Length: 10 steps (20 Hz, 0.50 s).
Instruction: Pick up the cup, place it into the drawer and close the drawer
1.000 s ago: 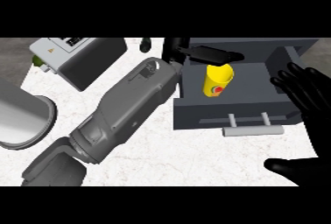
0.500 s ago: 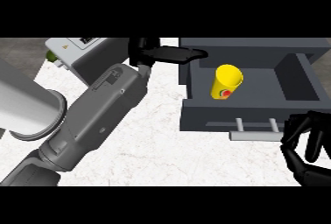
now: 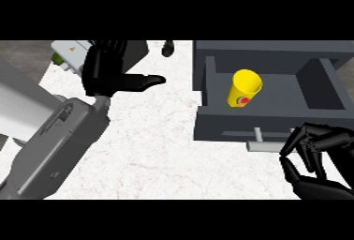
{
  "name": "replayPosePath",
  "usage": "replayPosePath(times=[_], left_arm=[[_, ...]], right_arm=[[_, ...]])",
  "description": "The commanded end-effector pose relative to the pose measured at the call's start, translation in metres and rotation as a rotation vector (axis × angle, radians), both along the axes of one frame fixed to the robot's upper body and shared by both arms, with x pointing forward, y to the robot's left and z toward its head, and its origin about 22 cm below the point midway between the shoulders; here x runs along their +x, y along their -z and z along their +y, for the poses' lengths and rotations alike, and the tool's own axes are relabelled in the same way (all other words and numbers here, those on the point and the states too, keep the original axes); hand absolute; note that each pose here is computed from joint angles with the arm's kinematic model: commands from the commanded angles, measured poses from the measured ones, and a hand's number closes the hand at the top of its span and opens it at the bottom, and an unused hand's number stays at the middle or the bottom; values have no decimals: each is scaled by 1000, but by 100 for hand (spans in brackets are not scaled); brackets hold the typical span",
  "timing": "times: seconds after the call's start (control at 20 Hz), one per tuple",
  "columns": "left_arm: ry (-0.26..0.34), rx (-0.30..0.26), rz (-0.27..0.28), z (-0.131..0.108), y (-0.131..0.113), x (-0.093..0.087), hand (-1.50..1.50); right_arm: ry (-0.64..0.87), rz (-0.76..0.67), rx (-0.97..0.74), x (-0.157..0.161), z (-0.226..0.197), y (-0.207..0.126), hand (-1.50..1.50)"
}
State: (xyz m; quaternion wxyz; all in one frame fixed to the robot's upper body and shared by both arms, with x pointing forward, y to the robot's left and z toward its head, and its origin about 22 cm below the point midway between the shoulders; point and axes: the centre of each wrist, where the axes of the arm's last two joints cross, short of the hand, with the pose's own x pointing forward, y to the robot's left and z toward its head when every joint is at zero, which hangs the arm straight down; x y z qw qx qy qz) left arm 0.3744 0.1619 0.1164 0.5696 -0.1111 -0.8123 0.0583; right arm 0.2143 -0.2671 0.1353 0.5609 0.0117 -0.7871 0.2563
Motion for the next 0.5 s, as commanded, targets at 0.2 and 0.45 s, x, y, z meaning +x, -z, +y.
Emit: replayPosePath(times=[0.2, 0.45], left_arm=[[-9, -29, 3, 69, 14, -40, -150], [-10, -12, 36, 95, 43, -65, -150]], right_arm=[[-7, -51, -261, 15, 18, 16, 150], [-35, -105, -539, 27, 14, 26, 150]])
